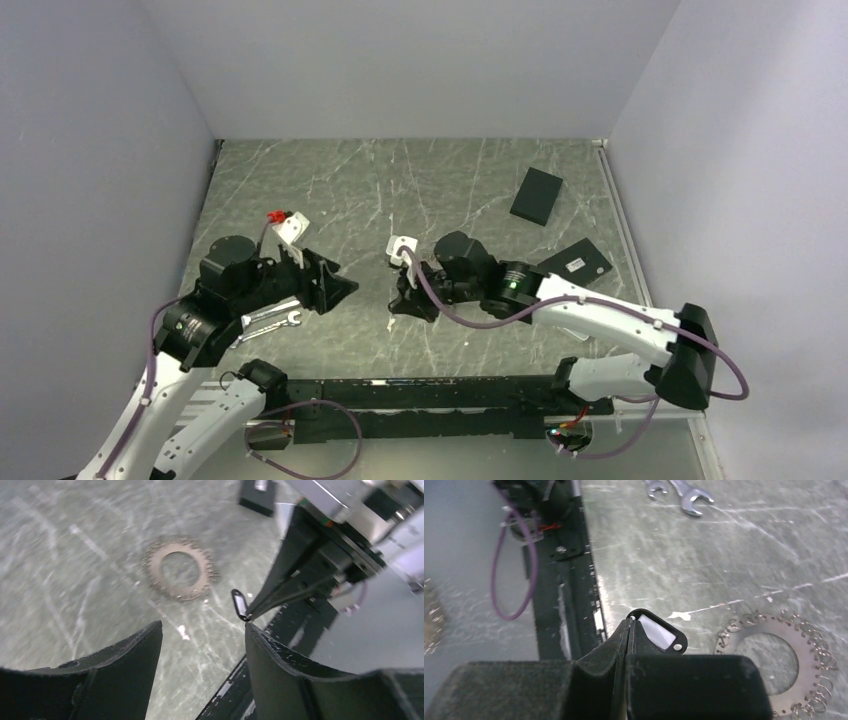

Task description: Put the keys on the keyring

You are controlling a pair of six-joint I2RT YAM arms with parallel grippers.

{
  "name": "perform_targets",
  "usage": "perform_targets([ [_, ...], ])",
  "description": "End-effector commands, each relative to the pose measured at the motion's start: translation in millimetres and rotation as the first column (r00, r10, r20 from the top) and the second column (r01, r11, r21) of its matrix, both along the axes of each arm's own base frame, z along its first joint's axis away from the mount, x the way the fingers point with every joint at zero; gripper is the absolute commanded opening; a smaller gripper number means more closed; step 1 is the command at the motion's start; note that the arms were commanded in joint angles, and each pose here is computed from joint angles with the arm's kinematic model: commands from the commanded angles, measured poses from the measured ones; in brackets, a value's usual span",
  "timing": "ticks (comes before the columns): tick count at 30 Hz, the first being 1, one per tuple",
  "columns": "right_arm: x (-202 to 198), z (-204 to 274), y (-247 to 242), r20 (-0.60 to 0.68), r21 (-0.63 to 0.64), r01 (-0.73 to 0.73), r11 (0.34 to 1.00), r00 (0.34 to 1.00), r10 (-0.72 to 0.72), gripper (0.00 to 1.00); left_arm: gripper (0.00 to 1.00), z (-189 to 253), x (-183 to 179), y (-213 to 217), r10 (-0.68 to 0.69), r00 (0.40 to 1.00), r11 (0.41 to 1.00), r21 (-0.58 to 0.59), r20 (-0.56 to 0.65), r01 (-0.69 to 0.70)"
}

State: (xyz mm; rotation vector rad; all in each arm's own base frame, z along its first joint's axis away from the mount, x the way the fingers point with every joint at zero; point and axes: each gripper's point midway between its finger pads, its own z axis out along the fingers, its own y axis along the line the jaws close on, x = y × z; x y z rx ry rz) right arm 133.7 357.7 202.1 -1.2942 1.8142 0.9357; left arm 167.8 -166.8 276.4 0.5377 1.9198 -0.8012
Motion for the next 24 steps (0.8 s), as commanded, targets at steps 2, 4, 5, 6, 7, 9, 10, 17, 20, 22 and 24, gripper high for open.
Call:
perform_targets([
  [2,-40.3,61.4,-8.0,0.045,0.163,-0.229,0.960,0.974,0.224,0.00,0.63,37.9,-45.0,-36.7,-0.393,0.900,0.910,-0.063,0.186,0.410],
  [4,-45.2,77.2,-11.4,0.062,0.203,-0.248,0.947,0.969,0.241,0.00,0.63,41.3,-50.1,-43.4,-0.451,0.871,0.878,-0.077,0.196,0.472],
  [5,-45.9,82.4,-12.6,0.068,0.212,-0.249,0.945,0.968,0.240,0.00,0.63,41.4,-51.8,-46.9,-0.478,0.856,0.862,-0.086,0.196,0.500],
  [6,-46.3,86.5,-13.8,0.072,0.216,-0.251,0.944,0.968,0.241,0.00,0.65,40.7,-52.3,-50.2,-0.499,0.845,0.847,-0.097,0.190,0.522],
  [7,-46.6,88.6,-14.6,0.071,0.217,-0.251,0.943,0.968,0.241,0.00,0.67,38.5,-52.0,-53.4,-0.515,0.840,0.837,-0.112,0.172,0.536],
  [9,-49.1,92.2,-14.9,0.066,0.224,-0.264,0.938,0.964,0.256,0.00,0.70,34.8,-49.4,-59.5,-0.538,0.831,0.819,-0.143,0.143,0.555],
  [10,-50.7,92.8,-14.5,0.060,0.230,-0.276,0.933,0.961,0.269,0.00,0.70,32.2,-47.3,-62.9,-0.547,0.827,0.812,-0.161,0.129,0.561],
  [17,-58.9,89.7,-17.1,0.010,0.183,-0.342,0.922,0.938,0.346,0.00,0.76,14.9,7.7,-75.0,-0.332,0.939,0.915,-0.272,-0.086,0.299],
  [20,-59.5,94.2,-20.9,0.010,0.201,-0.352,0.914,0.934,0.358,0.00,0.72,11.7,10.4,-80.0,-0.326,0.930,0.910,-0.321,-0.168,0.261],
  [22,-61.1,102.5,-25.0,0.009,0.240,-0.366,0.899,0.927,0.375,0.00,0.71,1.8,15.5,-73.8,-0.276,0.952,0.930,-0.286,-0.130,0.230],
  [24,-63.4,109.5,-31.2,-0.008,0.274,-0.390,0.879,0.913,0.408,0.00,0.75,-7.6,21.6,-60.3,-0.204,0.978,0.959,-0.209,-0.040,0.191],
])
